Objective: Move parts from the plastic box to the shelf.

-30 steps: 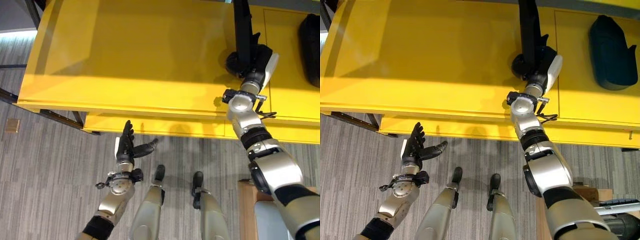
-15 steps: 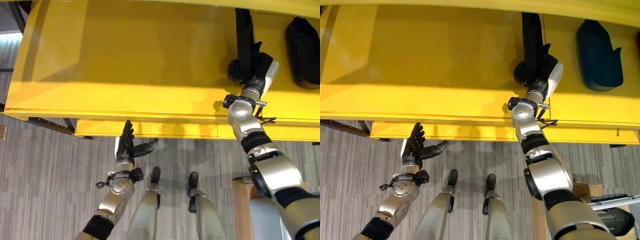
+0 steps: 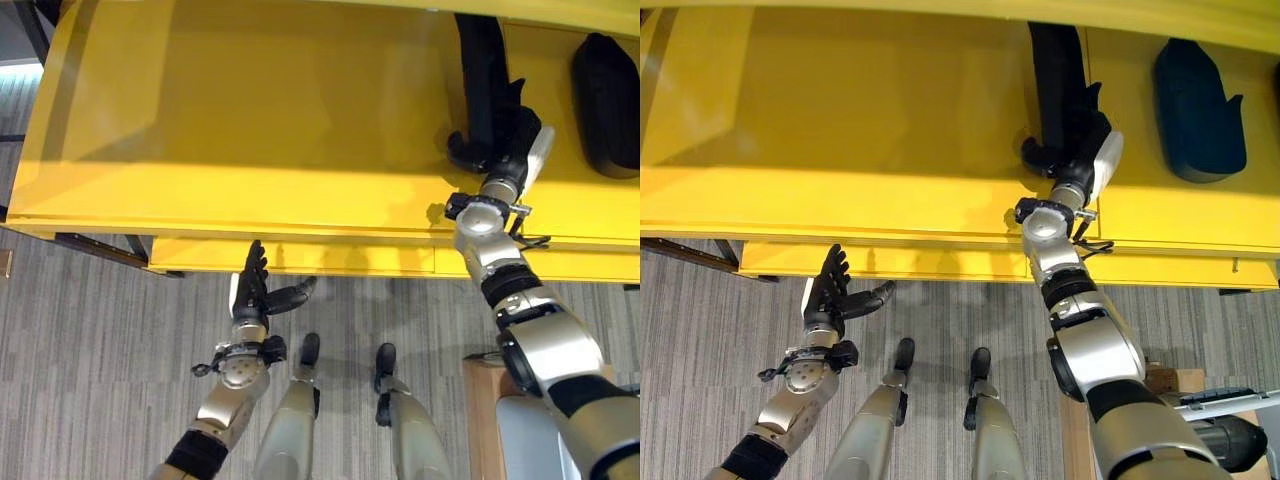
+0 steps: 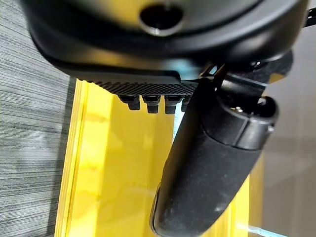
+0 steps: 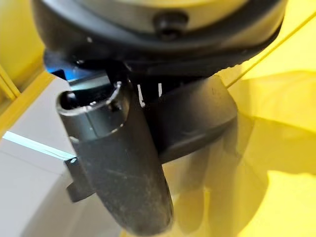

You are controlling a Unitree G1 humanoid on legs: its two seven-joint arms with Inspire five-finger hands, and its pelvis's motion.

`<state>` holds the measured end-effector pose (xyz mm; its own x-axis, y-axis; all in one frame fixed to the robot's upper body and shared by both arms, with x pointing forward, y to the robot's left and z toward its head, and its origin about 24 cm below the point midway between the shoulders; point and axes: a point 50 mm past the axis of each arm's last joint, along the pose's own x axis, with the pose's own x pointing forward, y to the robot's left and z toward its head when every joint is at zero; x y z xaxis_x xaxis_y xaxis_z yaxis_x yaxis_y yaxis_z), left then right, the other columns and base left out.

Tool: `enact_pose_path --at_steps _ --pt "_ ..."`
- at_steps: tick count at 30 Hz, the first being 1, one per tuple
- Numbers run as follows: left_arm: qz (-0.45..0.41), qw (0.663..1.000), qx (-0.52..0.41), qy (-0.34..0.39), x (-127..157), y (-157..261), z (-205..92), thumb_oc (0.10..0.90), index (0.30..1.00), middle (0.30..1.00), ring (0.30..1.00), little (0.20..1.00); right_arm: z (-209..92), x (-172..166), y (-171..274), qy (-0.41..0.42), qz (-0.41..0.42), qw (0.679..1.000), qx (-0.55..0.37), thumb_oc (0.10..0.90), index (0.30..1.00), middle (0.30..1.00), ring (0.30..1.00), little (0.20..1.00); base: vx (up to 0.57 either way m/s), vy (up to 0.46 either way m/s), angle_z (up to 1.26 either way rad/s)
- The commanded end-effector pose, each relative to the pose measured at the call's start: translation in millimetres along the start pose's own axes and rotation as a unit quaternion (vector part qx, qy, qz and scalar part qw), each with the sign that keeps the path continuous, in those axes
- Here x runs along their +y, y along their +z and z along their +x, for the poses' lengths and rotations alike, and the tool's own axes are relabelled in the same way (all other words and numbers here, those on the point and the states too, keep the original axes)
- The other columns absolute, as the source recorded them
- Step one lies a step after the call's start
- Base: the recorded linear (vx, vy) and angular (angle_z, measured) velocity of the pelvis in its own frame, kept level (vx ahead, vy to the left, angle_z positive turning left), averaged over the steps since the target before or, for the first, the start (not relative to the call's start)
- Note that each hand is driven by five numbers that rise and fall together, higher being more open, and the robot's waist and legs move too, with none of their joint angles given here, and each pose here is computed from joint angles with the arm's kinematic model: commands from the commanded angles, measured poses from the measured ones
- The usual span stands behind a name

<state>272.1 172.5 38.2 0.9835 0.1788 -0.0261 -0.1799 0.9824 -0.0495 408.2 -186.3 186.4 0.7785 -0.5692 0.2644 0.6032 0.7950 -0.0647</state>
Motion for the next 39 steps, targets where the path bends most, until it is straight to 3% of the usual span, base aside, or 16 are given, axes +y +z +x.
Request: enact_pose_path --at_steps 1,5,6,8,9,18,23,39 --pt "-0.044 0.99 -0.135 -0.01 -6 63 14 0.9 1.0 1.0 1.0 1.0 -35 -1 -82 0.021 -0.031 0.98 0.195 0.9 1.0 1.0 1.0 1.0 0.0 0.0 0.0" --pt "-0.045 0.989 -0.138 -0.008 -5 65 14 0.9 1.0 1.0 1.0 1.0 -35 5 -74 0.022 0.017 0.98 0.196 0.9 1.0 1.0 1.0 1.0 0.0 0.0 0.0" --pt "-0.046 0.989 -0.139 -0.004 -4 66 15 0.9 1.0 1.0 1.0 1.0 -37 17 -60 0.029 0.085 0.977 0.191 0.9 1.0 1.0 1.0 1.0 0.0 0.0 0.0" --pt "-0.044 0.989 -0.138 -0.003 -3 66 15 0.9 1.0 1.0 1.0 1.0 -38 21 -56 0.035 0.103 0.976 0.19 0.9 1.0 1.0 1.0 1.0 0.0 0.0 0.0" --pt "-0.044 0.99 -0.136 0.001 -2 66 15 0.9 1.0 1.0 1.0 1.0 -43 35 -41 0.064 0.148 0.971 0.174 0.9 1.0 1.0 1.0 1.0 0.0 0.0 0.0" --pt "-0.046 0.992 -0.121 0.015 7 61 14 0.9 1.0 1.0 1.0 1.0 -87 80 13 0.197 0.285 0.931 0.114 0.9 1.0 1.0 1.0 1.0 0.0 0.005 -0.07" --pt "-0.045 0.992 -0.118 0.021 11 60 12 0.9 1.0 1.0 1.0 1.0 -98 81 30 0.225 0.304 0.923 0.075 0.9 1.0 1.0 1.0 1.0 0.0 0.0 0.0" --pt "-0.036 0.991 -0.127 0.036 13 63 11 0.9 1.0 1.0 1.0 1.0 -94 62 32 0.223 0.248 0.943 0.007 0.9 1.0 1.0 1.0 1.0 0.0 0.0 0.0"
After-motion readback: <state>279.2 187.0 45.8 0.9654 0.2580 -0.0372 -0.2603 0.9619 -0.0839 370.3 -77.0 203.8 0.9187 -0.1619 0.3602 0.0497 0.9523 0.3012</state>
